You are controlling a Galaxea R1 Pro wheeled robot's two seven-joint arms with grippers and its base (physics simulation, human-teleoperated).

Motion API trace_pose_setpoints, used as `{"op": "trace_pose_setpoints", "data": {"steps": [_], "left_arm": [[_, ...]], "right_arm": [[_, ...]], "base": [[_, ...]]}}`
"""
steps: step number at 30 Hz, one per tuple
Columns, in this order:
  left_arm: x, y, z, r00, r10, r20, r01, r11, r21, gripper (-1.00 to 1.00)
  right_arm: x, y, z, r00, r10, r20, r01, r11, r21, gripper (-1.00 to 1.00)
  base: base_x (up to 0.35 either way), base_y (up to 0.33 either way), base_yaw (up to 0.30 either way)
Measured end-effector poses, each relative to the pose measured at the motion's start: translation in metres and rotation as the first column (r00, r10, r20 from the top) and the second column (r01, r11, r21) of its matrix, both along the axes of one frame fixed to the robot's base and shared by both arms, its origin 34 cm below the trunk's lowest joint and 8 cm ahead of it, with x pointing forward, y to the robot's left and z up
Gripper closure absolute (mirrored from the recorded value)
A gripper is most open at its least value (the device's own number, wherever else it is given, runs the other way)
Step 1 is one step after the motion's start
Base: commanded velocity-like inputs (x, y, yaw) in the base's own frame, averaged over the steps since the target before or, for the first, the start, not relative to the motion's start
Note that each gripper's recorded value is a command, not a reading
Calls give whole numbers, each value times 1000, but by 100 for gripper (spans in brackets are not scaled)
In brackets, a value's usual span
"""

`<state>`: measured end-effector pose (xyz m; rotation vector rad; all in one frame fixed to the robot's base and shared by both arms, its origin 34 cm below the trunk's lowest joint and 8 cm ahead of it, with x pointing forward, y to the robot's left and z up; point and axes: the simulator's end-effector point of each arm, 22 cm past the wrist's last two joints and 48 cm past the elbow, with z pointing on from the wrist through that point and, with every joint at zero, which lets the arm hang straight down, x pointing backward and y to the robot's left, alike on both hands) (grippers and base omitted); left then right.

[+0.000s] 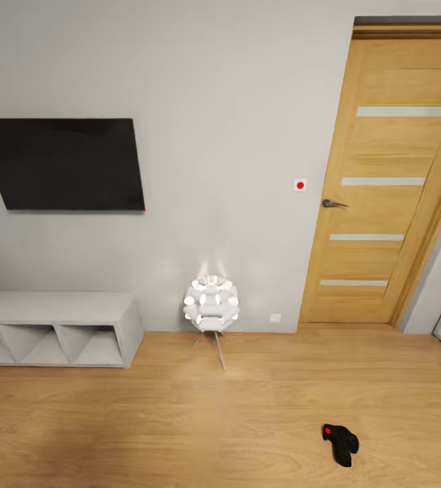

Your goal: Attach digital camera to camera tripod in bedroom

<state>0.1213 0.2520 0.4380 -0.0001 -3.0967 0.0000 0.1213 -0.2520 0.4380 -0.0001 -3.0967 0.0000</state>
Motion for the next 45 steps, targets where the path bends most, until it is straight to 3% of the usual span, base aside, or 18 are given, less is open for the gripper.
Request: {"op": "trace_pose_setpoints", "data": {"steps": [4,35,45], "left_arm": [[-10,8,1,1000,7,-13,-7,1000,7,-100],[-9,7,1,1000,7,-13,-7,1000,6,-100],[-1,15,0,1000,8,27,-8,1000,16,-100]], "right_arm": [[7,11,0,1000,8,8,-8,1000,17,-100],[8,12,0,1000,8,9,-8,1000,18,-100],[53,24,0,997,-1,83,-3,999,38,-100]], "base": [[0,0,0],[0,0,0],[0,0,-39]]}}
